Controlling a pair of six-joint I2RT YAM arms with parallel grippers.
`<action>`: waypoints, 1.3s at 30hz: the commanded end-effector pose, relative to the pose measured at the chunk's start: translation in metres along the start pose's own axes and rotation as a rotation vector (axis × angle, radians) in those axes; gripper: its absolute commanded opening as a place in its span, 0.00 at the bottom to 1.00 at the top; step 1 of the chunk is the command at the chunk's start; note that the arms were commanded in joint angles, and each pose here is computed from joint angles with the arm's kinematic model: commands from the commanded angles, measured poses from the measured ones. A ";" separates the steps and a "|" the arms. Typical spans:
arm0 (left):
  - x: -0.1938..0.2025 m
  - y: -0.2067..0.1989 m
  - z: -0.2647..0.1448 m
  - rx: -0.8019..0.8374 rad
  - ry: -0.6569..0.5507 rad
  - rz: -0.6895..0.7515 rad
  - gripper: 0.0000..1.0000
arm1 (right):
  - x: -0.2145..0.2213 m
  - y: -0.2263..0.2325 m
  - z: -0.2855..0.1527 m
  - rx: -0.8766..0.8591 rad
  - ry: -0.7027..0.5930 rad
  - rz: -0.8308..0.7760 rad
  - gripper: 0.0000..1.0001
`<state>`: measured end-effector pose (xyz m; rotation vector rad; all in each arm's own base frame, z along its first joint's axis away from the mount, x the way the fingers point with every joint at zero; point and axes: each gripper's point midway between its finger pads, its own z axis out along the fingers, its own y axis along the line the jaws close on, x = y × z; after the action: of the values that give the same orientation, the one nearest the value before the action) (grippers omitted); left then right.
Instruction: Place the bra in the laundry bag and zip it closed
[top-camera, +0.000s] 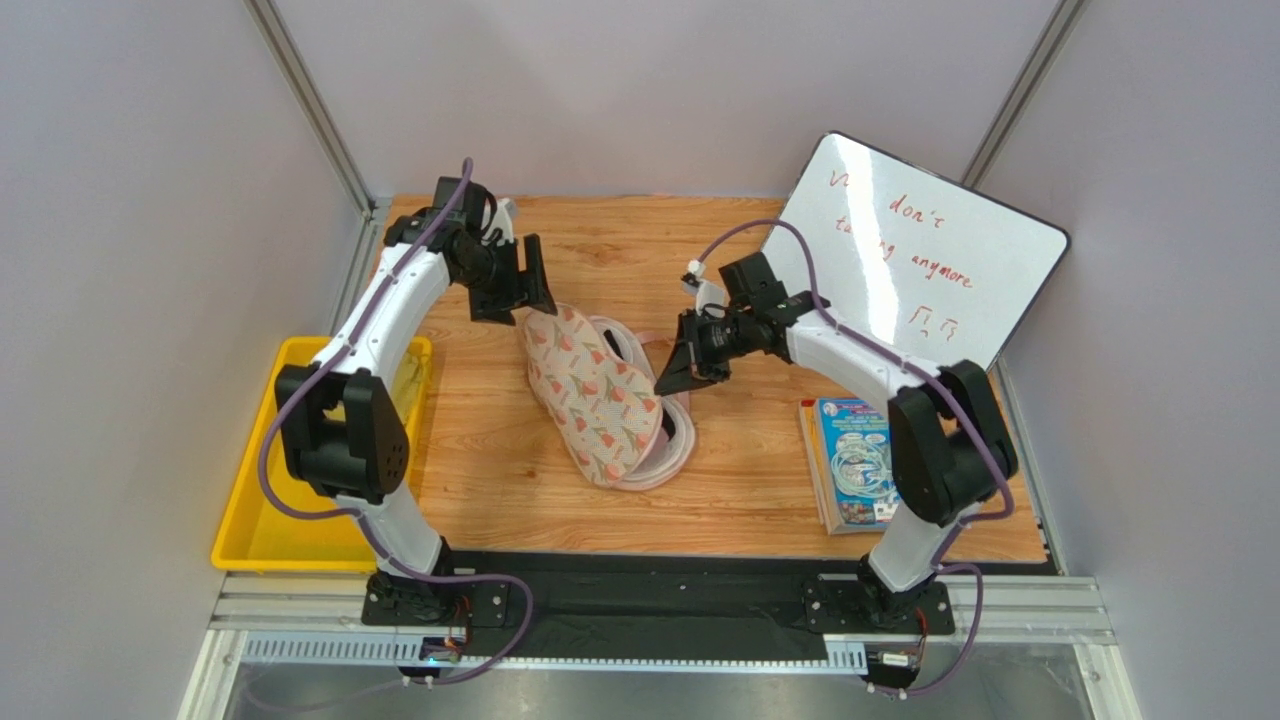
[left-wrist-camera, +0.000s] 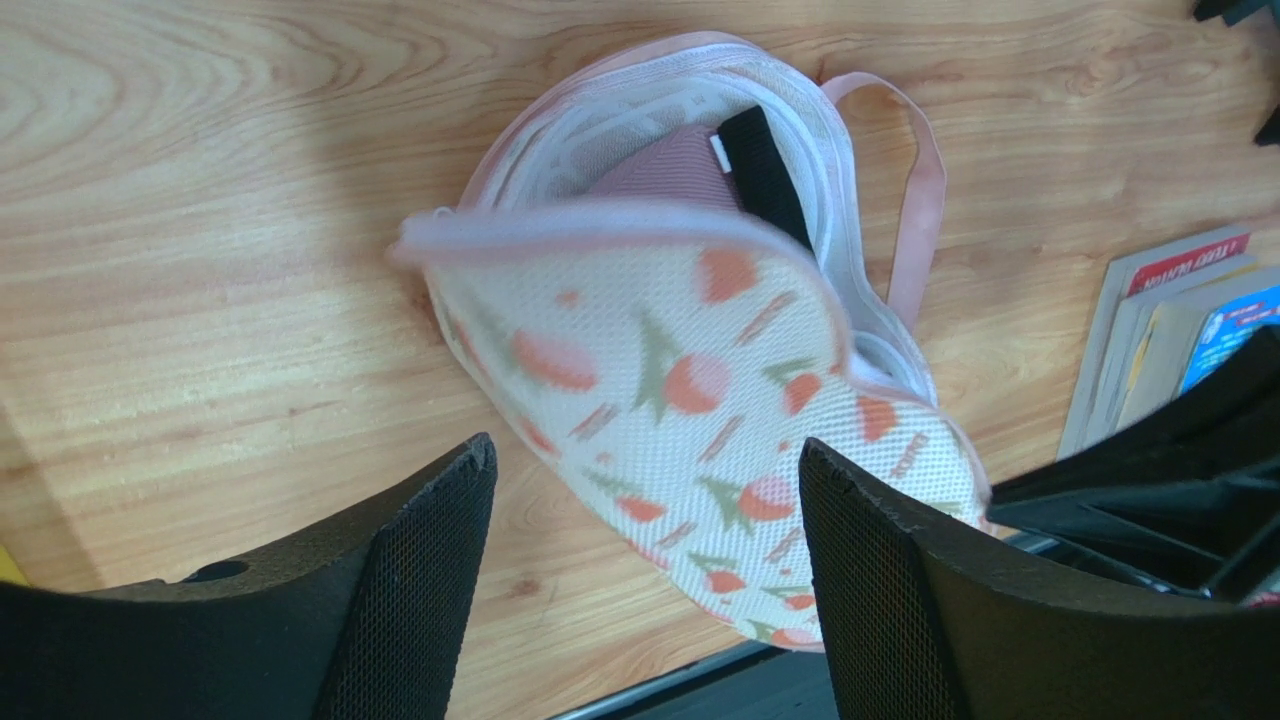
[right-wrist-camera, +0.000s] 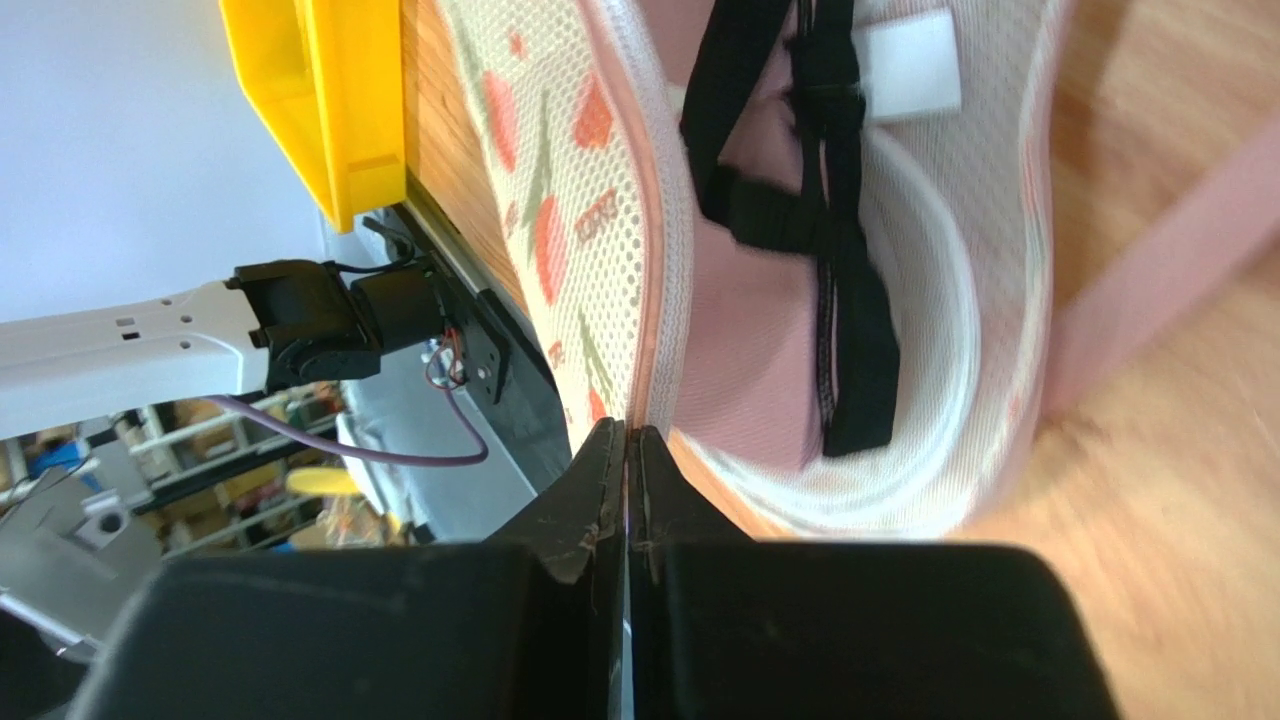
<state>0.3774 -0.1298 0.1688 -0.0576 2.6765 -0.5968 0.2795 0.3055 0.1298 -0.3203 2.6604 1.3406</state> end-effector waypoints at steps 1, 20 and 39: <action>-0.007 -0.005 -0.025 -0.018 -0.102 -0.052 0.79 | 0.009 -0.037 -0.015 0.227 -0.126 0.055 0.00; 0.015 0.009 0.035 0.011 0.072 -0.103 0.74 | -0.027 -0.119 -0.019 0.594 -0.195 -0.041 0.00; 0.009 0.034 0.006 -0.190 -0.009 -0.148 0.74 | -0.183 -0.128 -0.004 0.725 -0.313 -0.180 0.00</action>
<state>0.3796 -0.1148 0.1092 -0.2662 2.8355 -0.4409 0.4338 0.2452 0.0511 -0.2120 2.6908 0.3733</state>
